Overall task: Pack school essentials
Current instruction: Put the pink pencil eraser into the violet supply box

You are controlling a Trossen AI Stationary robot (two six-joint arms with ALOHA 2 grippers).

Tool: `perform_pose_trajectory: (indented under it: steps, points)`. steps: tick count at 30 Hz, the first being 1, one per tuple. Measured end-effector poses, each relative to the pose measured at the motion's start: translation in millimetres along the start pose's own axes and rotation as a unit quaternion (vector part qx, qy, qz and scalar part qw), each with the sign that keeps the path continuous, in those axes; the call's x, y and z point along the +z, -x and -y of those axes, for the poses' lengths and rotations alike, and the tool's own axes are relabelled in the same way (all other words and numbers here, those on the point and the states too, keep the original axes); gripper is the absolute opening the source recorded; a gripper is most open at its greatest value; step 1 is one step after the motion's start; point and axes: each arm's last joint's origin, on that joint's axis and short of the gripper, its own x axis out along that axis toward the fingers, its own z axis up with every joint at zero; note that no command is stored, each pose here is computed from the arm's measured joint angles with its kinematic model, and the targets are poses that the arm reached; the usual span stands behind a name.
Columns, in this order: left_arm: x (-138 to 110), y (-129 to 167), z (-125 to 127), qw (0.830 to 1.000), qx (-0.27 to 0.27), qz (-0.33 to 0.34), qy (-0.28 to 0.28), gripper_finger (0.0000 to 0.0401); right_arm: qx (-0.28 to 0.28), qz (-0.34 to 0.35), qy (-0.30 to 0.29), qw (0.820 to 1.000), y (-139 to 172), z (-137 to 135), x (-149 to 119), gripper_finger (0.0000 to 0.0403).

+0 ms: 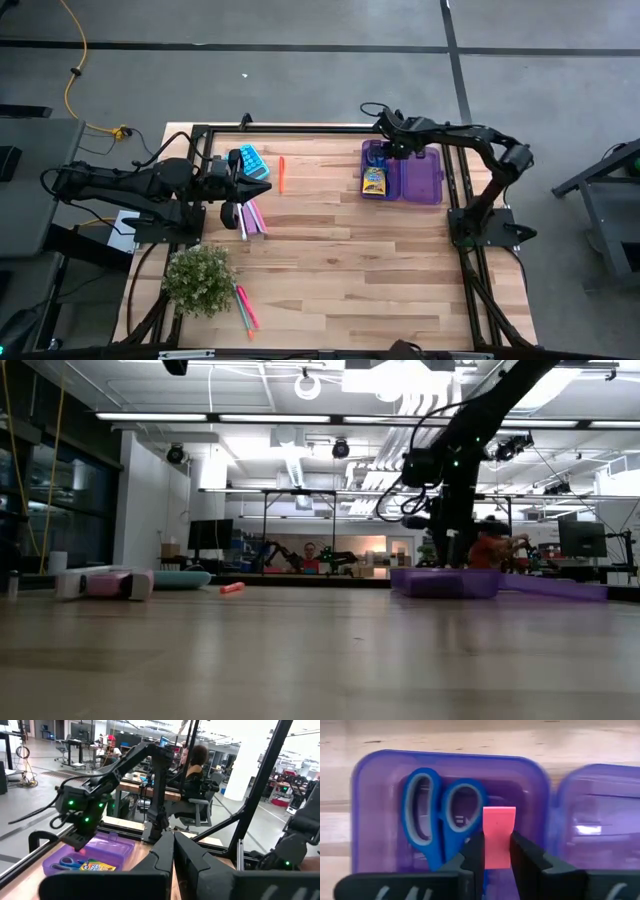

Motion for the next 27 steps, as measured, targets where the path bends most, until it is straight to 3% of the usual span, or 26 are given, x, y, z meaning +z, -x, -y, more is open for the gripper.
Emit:
perform_pose_trajectory:
  steps: [7, 27]
  points:
    - [0.2, 0.0, 0.0, 1.000, 0.000, 0.000, 0.000, 0.0000, -0.034, -0.003, -0.015, 0.999, -12.8, 2.4, -0.4, 0.0067]
    - [0.3, 0.0, 0.1, 1.000, 0.000, 0.000, 0.000, 0.0000, -0.041, -0.018, -0.004, 0.999, -28.7, 3.0, 1.0, 0.0067]
